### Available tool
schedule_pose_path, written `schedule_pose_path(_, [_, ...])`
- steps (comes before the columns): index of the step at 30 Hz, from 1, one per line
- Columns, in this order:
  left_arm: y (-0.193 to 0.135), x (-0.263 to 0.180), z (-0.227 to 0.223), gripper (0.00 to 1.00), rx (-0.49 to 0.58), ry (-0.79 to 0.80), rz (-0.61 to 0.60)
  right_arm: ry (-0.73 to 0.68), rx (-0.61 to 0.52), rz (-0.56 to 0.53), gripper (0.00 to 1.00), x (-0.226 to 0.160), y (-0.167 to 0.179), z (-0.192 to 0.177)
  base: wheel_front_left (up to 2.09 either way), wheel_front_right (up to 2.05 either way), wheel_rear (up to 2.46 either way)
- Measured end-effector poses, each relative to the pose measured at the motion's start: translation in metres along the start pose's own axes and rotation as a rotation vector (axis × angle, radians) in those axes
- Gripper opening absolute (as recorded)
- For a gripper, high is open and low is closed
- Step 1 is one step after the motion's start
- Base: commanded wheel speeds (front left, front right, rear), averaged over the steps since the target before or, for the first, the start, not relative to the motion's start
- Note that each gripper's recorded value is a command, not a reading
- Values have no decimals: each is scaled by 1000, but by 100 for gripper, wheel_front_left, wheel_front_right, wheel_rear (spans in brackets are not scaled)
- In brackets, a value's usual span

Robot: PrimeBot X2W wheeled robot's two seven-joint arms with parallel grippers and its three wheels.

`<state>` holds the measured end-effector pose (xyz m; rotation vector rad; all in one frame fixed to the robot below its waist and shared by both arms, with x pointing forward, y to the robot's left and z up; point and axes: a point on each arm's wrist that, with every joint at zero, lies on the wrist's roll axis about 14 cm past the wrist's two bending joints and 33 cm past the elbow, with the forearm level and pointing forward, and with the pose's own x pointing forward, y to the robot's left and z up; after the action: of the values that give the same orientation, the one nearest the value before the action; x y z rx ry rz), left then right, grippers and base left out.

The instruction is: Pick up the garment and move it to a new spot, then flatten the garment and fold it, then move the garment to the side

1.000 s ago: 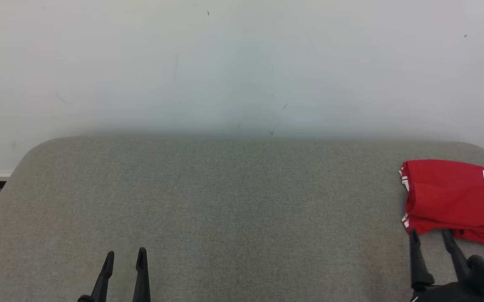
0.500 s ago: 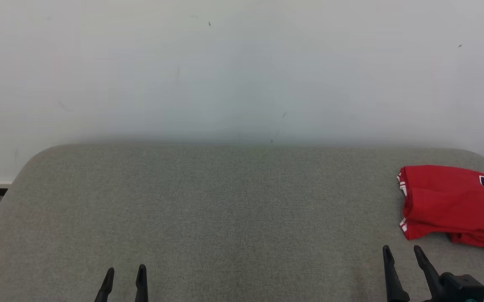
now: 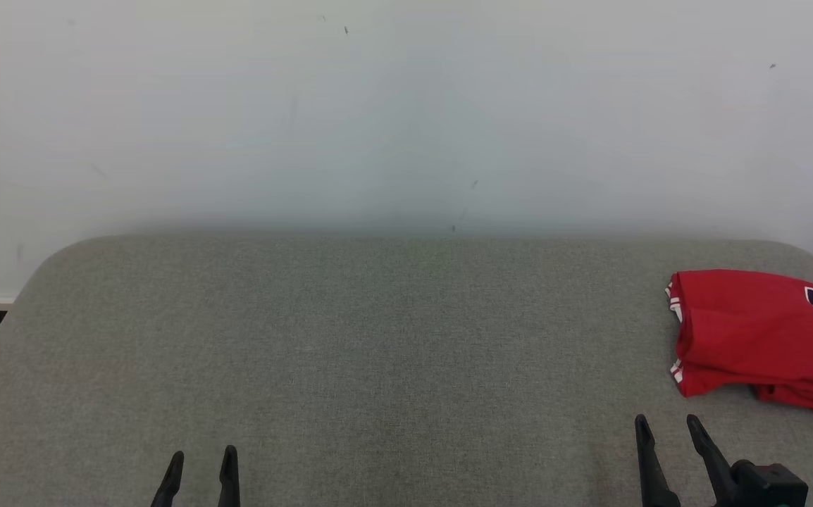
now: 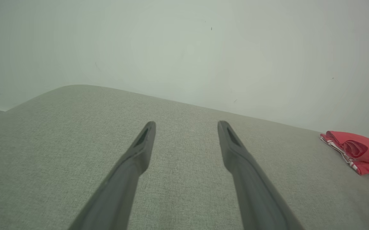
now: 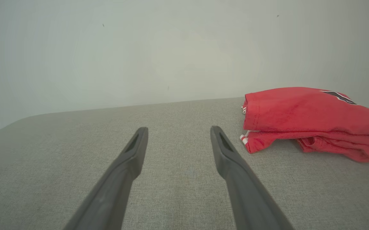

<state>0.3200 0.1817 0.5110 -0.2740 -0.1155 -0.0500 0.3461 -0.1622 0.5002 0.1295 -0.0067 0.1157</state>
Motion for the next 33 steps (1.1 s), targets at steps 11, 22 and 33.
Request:
schedule_pose_path(11, [7,-8,-20,0,-8,69,17,64,17,-14,0,-6,-3,-21,0,0,0])
schedule_pose_path(22, [14,-5,-28,0,-172,108,71,79,210,-73,0,-8,-15,-25,0,0,0])
schedule_pose_path(33, [18,5,-27,0,-354,116,110,50,413,-111,0,-7,-22,-19,0,0,0])
